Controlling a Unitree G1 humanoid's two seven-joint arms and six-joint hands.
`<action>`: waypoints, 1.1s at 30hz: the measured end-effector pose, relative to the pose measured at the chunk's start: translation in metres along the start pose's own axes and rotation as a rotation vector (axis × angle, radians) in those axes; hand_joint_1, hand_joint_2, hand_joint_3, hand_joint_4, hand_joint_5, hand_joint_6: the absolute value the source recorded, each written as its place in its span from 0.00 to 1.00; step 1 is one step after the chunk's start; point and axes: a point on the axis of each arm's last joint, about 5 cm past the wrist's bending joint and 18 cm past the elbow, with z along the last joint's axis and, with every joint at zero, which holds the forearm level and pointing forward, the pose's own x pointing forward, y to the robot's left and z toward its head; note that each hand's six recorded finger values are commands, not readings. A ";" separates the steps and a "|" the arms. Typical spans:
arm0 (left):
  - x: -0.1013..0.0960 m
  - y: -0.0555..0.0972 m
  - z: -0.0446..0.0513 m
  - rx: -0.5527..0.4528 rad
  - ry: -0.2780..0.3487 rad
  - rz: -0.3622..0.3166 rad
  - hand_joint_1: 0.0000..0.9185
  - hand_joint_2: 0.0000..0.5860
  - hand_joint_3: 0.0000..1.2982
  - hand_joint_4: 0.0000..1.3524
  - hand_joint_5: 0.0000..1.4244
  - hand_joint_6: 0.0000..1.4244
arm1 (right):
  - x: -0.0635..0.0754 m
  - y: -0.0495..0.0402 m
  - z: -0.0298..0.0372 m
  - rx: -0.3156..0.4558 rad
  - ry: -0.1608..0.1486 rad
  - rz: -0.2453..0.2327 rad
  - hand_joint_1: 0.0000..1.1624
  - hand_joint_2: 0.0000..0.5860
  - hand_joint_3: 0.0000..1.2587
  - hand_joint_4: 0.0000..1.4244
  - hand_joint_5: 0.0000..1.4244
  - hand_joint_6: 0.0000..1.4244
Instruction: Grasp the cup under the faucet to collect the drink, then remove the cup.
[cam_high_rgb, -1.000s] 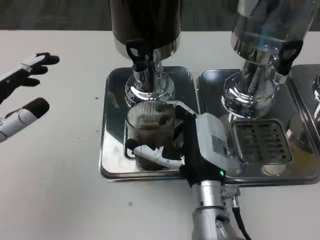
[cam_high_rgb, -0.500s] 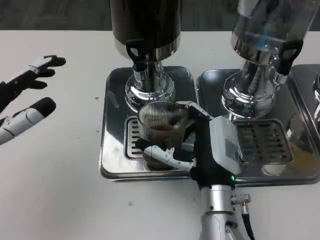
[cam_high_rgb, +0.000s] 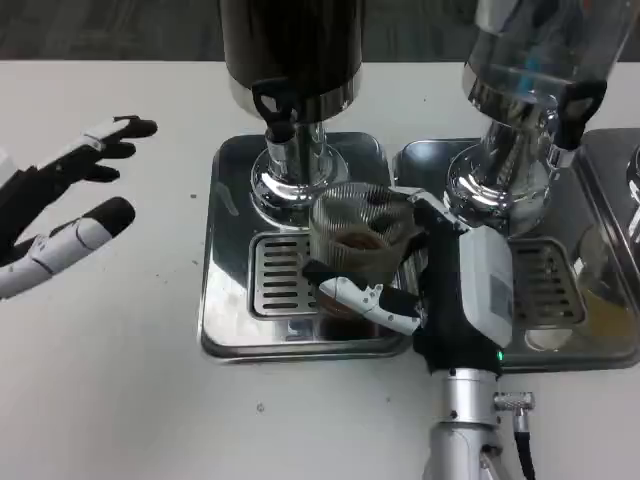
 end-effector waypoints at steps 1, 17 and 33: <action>0.000 0.000 0.0000 -0.001 -0.001 -0.001 0.00 0.31 0.12 0.04 0.09 0.16 | 0.000 -0.0015 0.0001 0.003 -0.003 -0.006 0.64 0.30 0.48 0.56 0.71 0.93; 0.008 -0.022 0.0058 -0.015 -0.096 -0.065 0.00 0.31 0.10 0.00 0.06 0.15 | -0.007 -0.0338 0.0044 0.016 -0.049 -0.053 0.66 0.32 0.50 0.56 0.72 0.94; 0.002 -0.037 0.0183 0.012 -0.185 -0.146 0.00 0.29 0.07 0.00 0.03 0.13 | -0.018 -0.0564 0.0135 0.016 -0.104 0.000 0.72 0.25 0.50 0.56 0.72 0.96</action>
